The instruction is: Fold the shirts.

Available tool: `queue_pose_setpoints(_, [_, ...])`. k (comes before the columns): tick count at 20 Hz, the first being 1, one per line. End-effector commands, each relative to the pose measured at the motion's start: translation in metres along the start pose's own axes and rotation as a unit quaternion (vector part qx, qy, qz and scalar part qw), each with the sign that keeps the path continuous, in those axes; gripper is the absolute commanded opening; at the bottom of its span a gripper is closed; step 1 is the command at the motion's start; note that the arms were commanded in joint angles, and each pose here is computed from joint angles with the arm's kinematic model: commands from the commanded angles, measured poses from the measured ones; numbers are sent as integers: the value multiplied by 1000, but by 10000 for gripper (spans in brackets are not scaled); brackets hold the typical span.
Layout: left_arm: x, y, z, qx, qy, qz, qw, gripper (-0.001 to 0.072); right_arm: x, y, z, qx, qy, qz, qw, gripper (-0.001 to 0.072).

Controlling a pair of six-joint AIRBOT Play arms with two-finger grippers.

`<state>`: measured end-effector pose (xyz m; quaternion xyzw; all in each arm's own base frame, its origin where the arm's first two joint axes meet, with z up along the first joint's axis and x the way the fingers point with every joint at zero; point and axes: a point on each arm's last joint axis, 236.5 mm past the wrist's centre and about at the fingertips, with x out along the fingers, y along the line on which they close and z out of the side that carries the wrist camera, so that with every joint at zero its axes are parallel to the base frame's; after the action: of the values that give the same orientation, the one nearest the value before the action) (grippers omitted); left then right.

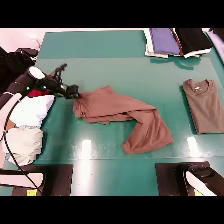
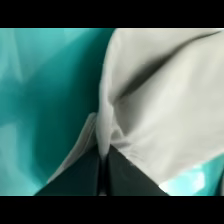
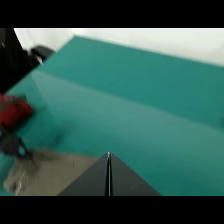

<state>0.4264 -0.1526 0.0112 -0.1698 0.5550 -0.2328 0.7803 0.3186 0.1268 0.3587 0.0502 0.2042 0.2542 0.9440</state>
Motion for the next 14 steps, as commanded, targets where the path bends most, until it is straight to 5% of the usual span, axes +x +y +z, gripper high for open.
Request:
queue_pose_setpoints(1, [-49, -33, 42, 52, -71, -3, 996, 26, 12, -40, -99, 79, 135, -36, 987, 19])
queue_pose_setpoints(4, [-78, -50, 58, 81, -107, 0, 991, 25, 12, -99, -224, 209, 246, -97, 942, 31])
queue_pose_setpoints(6, [-78, -50, 57, 87, -104, 0, 991, 25, 6, -120, -306, 304, 307, -120, 894, 471])
queue_pose_setpoints(9, [-77, -50, 56, 86, -102, 0, 991, 25, 5, -115, -396, 377, 378, -100, 840, 497])
queue_pose_setpoints(14, [-76, -50, 55, 86, -100, -1, 991, 25, 30, -104, -438, 398, 422, -69, 812, 493])
